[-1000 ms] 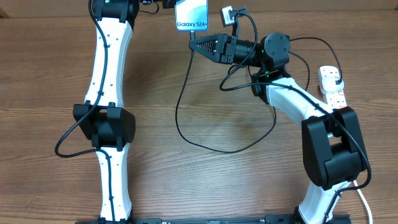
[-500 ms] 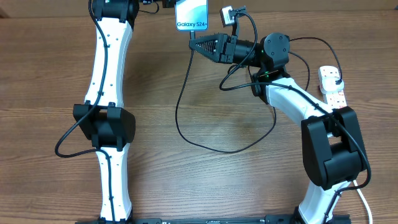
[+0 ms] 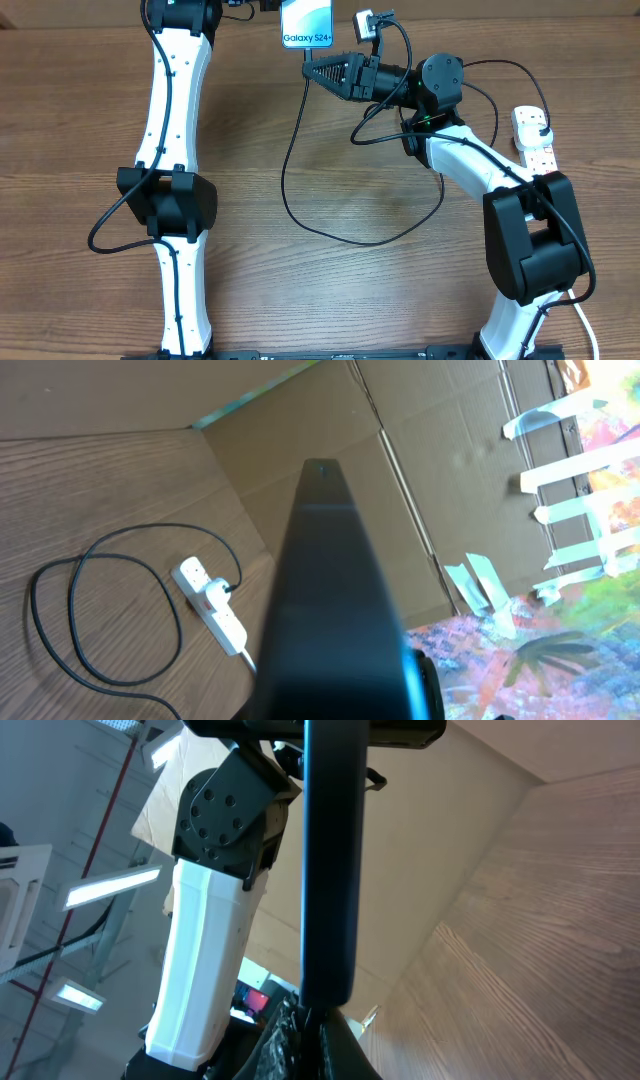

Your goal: Plug charger to phone and switch on socket

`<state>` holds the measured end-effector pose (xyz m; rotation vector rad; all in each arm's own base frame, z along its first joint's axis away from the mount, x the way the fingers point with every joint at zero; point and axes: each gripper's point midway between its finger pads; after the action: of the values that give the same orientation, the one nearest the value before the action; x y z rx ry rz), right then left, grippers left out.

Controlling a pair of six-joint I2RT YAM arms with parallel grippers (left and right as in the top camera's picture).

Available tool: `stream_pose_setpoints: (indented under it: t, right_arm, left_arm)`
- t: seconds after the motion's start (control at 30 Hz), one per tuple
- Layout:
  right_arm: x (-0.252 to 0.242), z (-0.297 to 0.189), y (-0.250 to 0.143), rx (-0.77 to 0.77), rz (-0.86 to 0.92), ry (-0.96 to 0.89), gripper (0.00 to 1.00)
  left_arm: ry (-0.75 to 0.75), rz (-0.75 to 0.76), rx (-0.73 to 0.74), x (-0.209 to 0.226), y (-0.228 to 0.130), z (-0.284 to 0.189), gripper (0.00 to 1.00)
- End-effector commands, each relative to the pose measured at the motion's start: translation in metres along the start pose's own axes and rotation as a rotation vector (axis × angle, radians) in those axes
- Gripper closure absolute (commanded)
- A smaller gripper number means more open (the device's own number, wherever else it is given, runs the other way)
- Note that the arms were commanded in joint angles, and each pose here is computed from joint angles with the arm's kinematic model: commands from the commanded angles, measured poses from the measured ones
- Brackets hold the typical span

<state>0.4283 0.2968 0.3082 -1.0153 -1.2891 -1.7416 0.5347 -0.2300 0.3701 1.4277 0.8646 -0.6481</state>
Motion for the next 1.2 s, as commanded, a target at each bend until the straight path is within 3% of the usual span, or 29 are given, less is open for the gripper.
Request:
stream_pose_setpoints:
  t: [0.0, 0.47, 0.6, 0.63, 0.67, 1.17]
  right_arm:
    - [0.003, -0.011, 0.047, -0.232, -0.026, -0.006, 0.96]
    - [0.003, -0.012, 0.053, -0.264, -0.025, -0.008, 0.94]
    - [0.003, -0.012, 0.051, -0.253, -0.025, -0.007, 0.61]
    - [0.003, -0.011, 0.049, -0.244, -0.025, -0.007, 0.34]
    - [0.003, -0.011, 0.048, -0.235, -0.025, -0.007, 0.0]
    - [-0.013, -0.019, 0.039, -0.153, 0.016, -0.059, 0.0]
  left_arm:
    - [-0.091, 0.046, 0.083, -0.02, -0.016, 0.007, 0.96]
    - [-0.091, 0.046, 0.084, -0.02, -0.016, 0.007, 0.96]
    - [-0.09, 0.047, 0.082, -0.02, -0.016, 0.007, 0.96]
    - [-0.084, 0.047, 0.077, -0.019, -0.015, 0.006, 0.96]
    - [-0.08, 0.047, 0.073, -0.018, -0.014, 0.005, 0.96]
    - [-0.025, 0.027, -0.002, -0.001, 0.005, -0.039, 0.96]
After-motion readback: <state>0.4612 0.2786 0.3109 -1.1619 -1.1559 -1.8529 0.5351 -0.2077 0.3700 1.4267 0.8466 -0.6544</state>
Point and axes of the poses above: each gripper's point midway between its finger pads, its own z axis out along the fingers, its own x axis along the line the jaws close on, y = z × x, and after that the axes turned 7 degrees about z, right-handed
